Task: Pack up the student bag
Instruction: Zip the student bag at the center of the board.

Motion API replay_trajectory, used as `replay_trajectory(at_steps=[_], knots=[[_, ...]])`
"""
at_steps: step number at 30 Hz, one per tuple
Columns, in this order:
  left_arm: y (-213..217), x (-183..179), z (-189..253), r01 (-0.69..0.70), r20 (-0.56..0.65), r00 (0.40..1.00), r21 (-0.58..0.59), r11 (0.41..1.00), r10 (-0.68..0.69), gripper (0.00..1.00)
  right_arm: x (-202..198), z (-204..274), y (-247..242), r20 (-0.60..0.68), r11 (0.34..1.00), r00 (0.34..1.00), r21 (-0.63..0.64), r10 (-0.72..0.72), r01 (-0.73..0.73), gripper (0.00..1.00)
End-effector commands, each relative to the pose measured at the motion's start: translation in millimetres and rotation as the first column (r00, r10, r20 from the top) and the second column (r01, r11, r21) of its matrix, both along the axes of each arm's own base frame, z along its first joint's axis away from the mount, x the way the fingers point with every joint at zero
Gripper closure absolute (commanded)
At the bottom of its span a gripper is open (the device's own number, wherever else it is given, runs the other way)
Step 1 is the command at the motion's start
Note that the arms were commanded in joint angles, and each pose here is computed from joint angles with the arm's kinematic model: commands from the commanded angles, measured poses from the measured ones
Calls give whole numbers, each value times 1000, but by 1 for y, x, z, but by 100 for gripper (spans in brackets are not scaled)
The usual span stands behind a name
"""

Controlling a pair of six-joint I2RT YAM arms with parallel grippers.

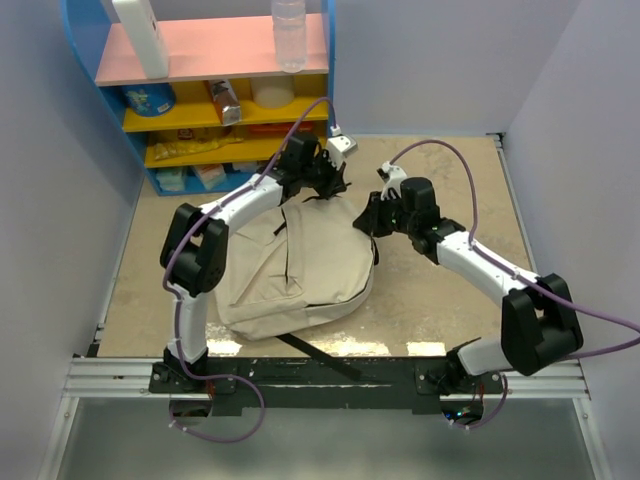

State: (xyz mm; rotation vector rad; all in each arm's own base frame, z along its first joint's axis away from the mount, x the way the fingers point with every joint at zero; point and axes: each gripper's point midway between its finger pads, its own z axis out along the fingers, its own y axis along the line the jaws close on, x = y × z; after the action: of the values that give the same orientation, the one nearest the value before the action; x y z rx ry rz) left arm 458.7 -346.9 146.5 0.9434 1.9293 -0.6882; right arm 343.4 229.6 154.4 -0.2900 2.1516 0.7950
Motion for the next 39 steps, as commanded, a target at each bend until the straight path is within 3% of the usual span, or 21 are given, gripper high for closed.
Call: replay_trajectory(at_steps=[1, 6, 10, 20, 28, 30, 32, 33, 36, 39], knots=[[7, -2, 36, -10, 73, 997, -23, 1000, 12, 100, -11, 14, 0, 32, 999, 999, 40, -3, 2, 85], [17, -2, 40, -33, 108, 994, 6, 999, 33, 100, -21, 3, -9, 8, 999, 999, 27, -33, 33, 89], [30, -5, 45, -52, 152, 987, 44, 998, 44, 100, -28, 2, -19, 5, 996, 996, 19, -88, 88, 100], [41, -17, 28, -49, 116, 992, 55, 997, 42, 100, -66, 0, -26, -17, 998, 998, 6, -65, 65, 100], [58, -8, 27, -103, 138, 986, 81, 991, 91, 100, -74, -23, -68, -105, 955, 956, -152, -272, 255, 100], [60, -10, 25, -97, 132, 988, 81, 992, 86, 100, -76, -23, -68, -102, 955, 954, -131, -281, 267, 99], [60, -15, 27, -77, 134, 989, 76, 994, 66, 100, -78, -19, -60, -106, 968, 964, -90, -242, 233, 70], [54, -21, 29, -38, 122, 992, 57, 998, 30, 100, -72, -8, -55, -72, 974, 973, -69, -219, 214, 50], [40, -32, 35, 24, 88, 996, 1, 1000, -24, 100, -52, 32, -47, 55, 983, 984, -59, -169, 173, 28], [25, -46, 40, 88, 47, 995, -66, 994, -85, 100, -32, 59, -36, 149, 991, 984, -82, -97, 110, 20]])
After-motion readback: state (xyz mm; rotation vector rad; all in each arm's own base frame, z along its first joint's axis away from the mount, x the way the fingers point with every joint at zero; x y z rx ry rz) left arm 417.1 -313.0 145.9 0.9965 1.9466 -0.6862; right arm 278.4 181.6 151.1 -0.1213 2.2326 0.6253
